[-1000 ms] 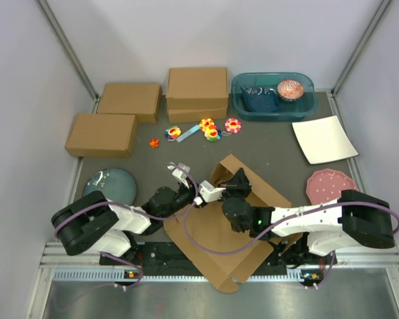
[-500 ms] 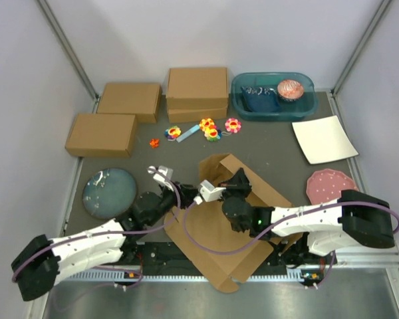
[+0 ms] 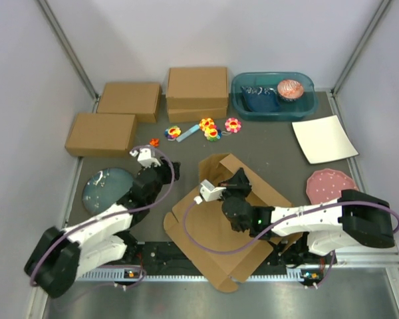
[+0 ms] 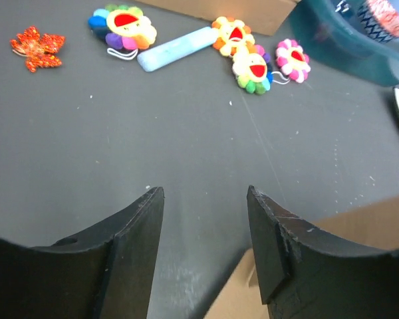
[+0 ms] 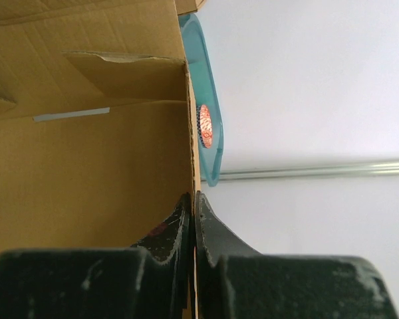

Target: Fold the paper box

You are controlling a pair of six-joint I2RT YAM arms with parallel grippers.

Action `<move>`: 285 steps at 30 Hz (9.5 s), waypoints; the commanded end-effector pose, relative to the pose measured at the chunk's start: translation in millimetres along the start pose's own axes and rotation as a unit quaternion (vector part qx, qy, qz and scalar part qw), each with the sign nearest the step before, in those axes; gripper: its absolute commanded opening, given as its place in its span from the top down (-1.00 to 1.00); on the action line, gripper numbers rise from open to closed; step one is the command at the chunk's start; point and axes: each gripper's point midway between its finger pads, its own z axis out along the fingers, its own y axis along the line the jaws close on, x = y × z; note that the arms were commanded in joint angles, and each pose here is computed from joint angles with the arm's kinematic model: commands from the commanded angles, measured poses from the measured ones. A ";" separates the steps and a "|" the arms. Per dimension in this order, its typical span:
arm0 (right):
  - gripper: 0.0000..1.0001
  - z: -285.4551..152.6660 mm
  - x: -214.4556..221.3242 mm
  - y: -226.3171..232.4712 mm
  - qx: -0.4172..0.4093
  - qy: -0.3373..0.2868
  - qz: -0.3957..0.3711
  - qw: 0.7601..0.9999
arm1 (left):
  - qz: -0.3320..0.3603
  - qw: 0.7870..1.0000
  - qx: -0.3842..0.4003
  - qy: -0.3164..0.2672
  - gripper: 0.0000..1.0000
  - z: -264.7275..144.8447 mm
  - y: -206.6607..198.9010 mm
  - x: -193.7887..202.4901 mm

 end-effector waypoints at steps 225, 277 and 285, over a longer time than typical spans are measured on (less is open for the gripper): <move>0.10 -20.5 105.9 -51.2 -0.023 0.134 0.653 0.745 | 0.334 0.932 -0.076 0.119 1.00 15.3 -35.3 35.8; -0.60 -52.4 125.9 82.1 -0.130 0.312 0.662 0.669 | 0.316 0.914 -0.178 0.182 1.00 -1.1 8.8 56.3; -0.54 -18.2 115.1 82.5 -0.129 0.299 0.649 0.687 | 0.320 0.916 -0.163 0.182 1.00 1.2 4.2 57.8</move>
